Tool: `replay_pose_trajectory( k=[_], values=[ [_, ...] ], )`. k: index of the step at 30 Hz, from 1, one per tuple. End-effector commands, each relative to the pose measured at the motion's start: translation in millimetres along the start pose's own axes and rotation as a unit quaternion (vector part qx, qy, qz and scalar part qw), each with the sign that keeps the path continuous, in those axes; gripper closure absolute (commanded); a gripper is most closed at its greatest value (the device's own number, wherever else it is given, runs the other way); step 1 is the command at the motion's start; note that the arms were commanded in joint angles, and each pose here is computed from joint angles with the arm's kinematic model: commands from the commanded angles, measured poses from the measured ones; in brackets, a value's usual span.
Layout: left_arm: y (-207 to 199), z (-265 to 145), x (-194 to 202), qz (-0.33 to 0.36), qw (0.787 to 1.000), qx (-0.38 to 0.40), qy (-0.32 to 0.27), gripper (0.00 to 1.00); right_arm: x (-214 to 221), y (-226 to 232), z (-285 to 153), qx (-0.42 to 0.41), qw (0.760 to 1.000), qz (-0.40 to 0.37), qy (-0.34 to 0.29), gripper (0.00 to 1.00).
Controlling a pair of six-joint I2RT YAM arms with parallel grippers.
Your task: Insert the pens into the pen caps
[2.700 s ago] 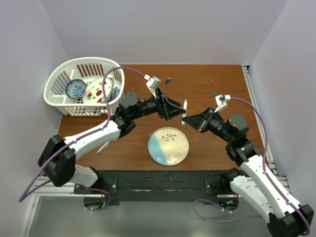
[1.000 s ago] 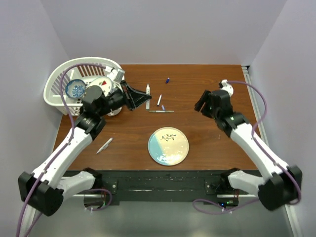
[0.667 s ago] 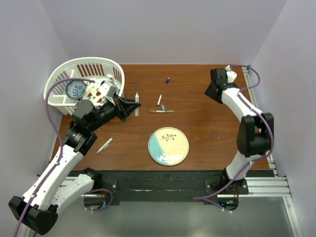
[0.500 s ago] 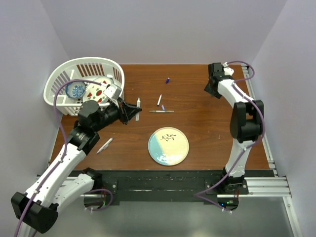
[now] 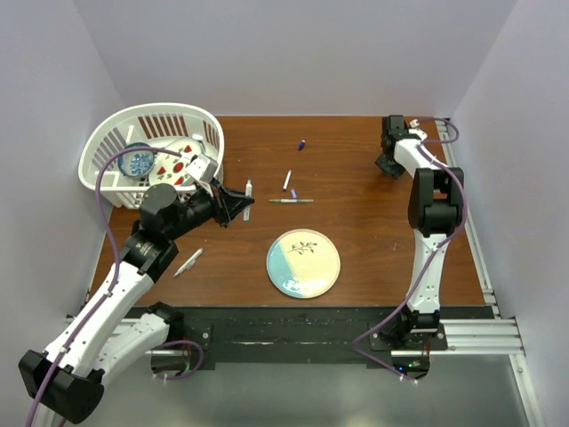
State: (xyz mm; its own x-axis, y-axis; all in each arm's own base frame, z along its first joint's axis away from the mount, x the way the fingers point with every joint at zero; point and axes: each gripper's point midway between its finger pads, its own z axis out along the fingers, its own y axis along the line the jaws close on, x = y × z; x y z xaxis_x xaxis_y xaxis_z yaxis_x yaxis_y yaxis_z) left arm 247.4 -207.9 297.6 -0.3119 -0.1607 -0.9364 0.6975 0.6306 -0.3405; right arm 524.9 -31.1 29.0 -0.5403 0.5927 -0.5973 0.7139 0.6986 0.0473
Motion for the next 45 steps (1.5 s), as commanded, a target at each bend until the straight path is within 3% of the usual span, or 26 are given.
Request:
replay_pose_trajectory(
  k=[1,21,25,27,29,33,40,45],
  values=[
    [-4.0,0.7,-7.0,0.014,1.000,0.011,-0.013,1.00,-27.2,12.1,-5.4,-0.019,0.999,0.034,-0.032,0.52],
    [-5.1,-0.7,-7.3,0.014,1.000,0.013,-0.017,1.00,-2.6,3.0,20.1,-0.011,0.998,-0.053,0.010,0.64],
    [-3.0,-0.2,-7.6,0.014,1.000,0.007,-0.018,1.00,10.2,-4.2,18.7,-0.012,0.997,-0.064,0.027,0.80],
    [-1.5,0.1,-6.1,0.014,1.000,0.004,-0.016,1.00,7.8,-4.4,11.3,-0.019,0.997,-0.066,0.025,0.95],
    [0.3,0.5,-5.5,0.014,1.000,0.000,-0.016,1.00,13.5,-9.3,7.1,-0.021,0.997,-0.068,0.034,1.00],
    [5.1,2.7,-1.4,0.010,1.000,-0.008,-0.011,1.00,24.9,-7.7,-16.2,-0.068,0.994,-0.073,0.043,1.00],
    [-0.6,16.0,19.6,-0.004,0.999,0.015,0.031,1.00,89.7,-23.4,-78.8,-0.163,0.981,-0.089,0.061,1.00],
    [-19.7,29.7,45.7,-0.006,0.995,0.055,0.083,1.00,128.2,-0.1,-144.7,-0.291,0.948,-0.103,0.077,1.00]
  ],
)
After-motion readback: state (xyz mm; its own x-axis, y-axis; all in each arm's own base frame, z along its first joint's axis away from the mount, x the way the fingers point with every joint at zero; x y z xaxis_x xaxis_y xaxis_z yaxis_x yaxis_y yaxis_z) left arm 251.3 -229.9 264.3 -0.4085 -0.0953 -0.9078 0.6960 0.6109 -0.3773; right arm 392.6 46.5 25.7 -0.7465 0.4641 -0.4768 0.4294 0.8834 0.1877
